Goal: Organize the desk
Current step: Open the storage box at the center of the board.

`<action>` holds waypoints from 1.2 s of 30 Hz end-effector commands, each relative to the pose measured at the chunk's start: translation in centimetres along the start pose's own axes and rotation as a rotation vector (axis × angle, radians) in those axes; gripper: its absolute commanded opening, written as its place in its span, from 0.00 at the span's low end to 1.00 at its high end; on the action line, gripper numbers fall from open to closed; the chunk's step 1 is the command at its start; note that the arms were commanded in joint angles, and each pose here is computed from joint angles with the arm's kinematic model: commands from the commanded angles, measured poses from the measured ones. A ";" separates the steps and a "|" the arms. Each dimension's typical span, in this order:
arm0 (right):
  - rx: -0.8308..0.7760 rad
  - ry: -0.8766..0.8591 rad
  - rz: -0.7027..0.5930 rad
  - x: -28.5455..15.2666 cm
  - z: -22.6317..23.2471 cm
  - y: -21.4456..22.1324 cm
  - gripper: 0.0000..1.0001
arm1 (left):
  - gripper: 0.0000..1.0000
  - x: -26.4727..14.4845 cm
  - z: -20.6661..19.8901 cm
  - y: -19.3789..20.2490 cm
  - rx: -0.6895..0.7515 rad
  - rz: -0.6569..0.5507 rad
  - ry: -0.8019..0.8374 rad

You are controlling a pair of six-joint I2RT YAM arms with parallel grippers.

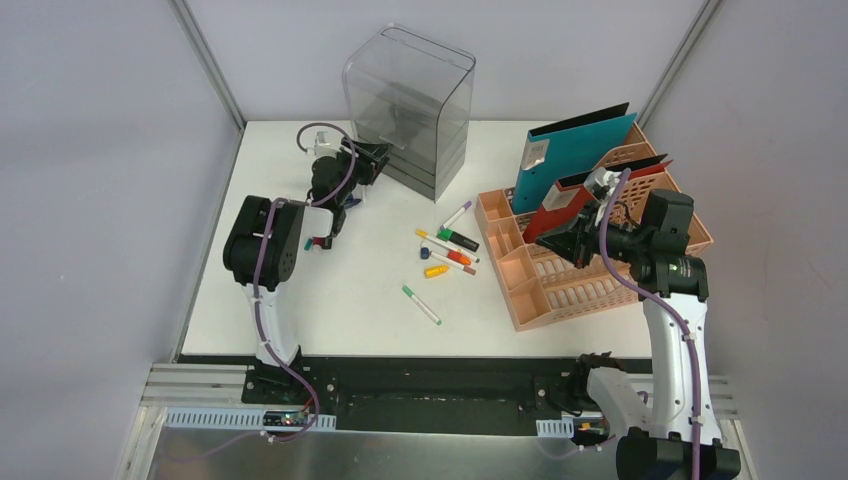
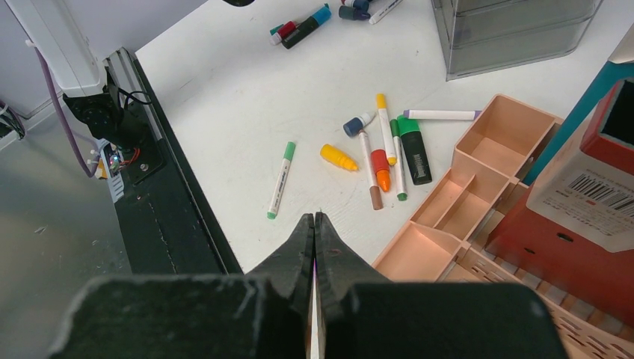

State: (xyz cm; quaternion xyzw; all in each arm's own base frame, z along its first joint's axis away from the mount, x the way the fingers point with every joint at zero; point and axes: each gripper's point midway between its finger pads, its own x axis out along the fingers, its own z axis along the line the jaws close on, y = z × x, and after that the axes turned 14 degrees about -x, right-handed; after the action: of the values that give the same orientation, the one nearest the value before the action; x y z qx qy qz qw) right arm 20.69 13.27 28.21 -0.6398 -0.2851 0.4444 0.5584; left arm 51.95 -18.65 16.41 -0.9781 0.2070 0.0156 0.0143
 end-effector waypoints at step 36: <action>0.000 -0.039 -0.042 0.6 -0.3 -0.2 0.00 | 0.00 -2.0 -6.4 1.7 -0.124 0.121 0.177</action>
State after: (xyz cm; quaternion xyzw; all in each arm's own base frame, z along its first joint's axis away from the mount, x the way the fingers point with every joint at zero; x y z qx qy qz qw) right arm 21.00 13.39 27.80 -0.6306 -0.2863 0.4491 0.5645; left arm 51.53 -19.37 18.96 -0.9652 0.2501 -0.0105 -0.0758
